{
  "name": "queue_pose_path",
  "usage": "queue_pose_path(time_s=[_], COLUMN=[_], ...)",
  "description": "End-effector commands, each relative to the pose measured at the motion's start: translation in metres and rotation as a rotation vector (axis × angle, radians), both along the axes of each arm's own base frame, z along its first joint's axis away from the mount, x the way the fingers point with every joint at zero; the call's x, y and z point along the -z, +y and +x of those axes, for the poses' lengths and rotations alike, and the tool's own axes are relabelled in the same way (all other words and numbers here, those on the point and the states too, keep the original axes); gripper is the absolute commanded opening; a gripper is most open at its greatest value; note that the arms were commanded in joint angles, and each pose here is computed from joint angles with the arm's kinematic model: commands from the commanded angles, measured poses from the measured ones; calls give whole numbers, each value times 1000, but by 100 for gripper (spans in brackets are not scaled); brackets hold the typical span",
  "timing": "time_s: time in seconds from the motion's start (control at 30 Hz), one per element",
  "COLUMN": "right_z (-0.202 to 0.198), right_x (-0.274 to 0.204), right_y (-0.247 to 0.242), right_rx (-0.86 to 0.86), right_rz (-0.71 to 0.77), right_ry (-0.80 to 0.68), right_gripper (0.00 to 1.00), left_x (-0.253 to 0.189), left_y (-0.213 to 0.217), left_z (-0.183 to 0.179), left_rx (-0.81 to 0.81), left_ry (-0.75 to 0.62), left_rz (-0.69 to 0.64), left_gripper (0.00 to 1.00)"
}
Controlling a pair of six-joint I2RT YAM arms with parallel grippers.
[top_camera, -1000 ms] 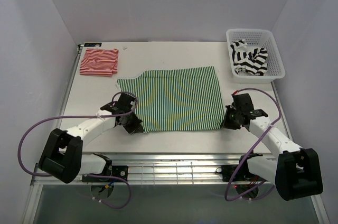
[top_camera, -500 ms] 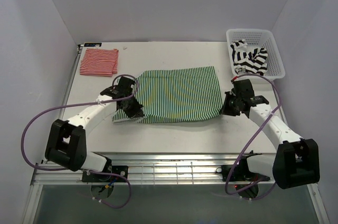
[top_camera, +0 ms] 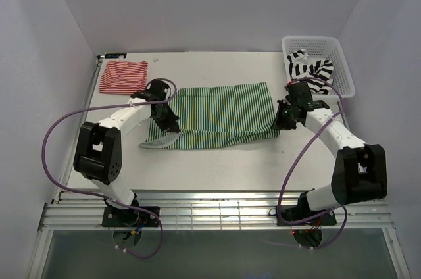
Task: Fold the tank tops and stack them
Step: Fold the tank top
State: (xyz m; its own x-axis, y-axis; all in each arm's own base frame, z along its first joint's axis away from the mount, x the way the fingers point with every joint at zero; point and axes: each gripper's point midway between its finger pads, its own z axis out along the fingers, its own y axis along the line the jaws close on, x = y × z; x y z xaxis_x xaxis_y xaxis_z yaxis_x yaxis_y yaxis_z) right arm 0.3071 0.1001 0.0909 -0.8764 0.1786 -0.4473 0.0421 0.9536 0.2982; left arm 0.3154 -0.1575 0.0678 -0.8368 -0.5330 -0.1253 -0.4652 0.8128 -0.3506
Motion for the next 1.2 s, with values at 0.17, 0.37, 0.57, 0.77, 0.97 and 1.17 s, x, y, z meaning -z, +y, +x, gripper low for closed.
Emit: queue_pose_path(time_s=[0.17,0.37,0.57,0.77,0.97,1.17], right_z=[26,34,39,48,67,47], right_x=[-5,3,15,22,-6,-26], right_y=[1,0,0,-7,7,18], right_rx=[-5,2,10,48,-28,-154], right_rz=[-2,-8,-18,-43,15,62], right_ry=[-6,21,54,64,-37,-95], right_gripper=[8,8,8,21,63,84], left_x=[-9,2,12,19,-2,-28], left_y=[5,3,2,4,7,-2], left_z=[28,37,46,51,74,82], left_rx=[10,32,48,47,26,46], left_ry=[-32,-14,-10,-3,-86,-148], left_rz=[-1,8,19,41,72,27], left_gripper=[0,0,0,10,69,98])
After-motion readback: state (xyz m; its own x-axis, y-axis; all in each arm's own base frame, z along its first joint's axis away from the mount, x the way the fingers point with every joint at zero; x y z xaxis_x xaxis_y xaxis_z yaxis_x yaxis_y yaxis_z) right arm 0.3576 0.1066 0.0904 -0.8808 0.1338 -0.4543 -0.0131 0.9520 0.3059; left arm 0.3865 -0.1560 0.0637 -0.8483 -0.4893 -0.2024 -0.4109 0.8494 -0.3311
